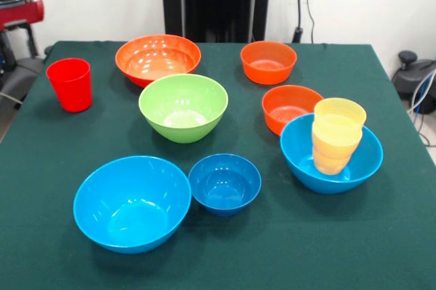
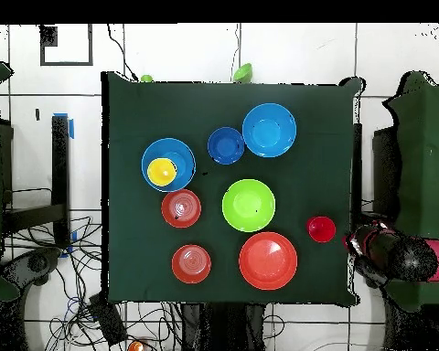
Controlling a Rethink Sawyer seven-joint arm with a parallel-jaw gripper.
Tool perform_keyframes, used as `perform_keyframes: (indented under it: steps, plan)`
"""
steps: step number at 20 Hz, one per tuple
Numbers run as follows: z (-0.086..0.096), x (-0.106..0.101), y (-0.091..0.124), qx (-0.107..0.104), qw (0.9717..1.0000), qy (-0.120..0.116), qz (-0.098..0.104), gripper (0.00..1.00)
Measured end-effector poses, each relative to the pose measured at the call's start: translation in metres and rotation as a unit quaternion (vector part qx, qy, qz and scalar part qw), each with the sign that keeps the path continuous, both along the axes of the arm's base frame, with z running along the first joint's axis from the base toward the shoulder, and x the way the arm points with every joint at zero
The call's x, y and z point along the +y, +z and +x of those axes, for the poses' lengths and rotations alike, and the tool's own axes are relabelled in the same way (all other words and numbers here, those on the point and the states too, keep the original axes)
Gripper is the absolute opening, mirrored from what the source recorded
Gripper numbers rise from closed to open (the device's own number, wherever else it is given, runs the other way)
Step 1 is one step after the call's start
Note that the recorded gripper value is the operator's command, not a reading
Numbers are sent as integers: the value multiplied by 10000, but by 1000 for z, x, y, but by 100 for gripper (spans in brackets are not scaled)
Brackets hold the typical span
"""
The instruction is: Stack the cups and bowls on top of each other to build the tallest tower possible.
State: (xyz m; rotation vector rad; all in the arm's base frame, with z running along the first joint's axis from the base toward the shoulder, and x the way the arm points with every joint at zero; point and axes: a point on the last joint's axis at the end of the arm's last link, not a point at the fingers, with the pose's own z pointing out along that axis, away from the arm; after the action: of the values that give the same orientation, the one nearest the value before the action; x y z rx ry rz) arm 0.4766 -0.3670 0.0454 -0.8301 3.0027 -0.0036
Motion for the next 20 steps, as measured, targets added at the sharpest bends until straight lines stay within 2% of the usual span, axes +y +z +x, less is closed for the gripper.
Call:
perform_keyframes:
  steps: [9,12,19,20]
  plan:
    - [-49,-24,-3,104,9996,-222,126,0]
    - [-67,-26,-5,158,9992,-298,194,0]
    - [-95,-25,0,211,9987,-357,301,0]
    - [-98,-24,1,213,9986,-361,311,100]
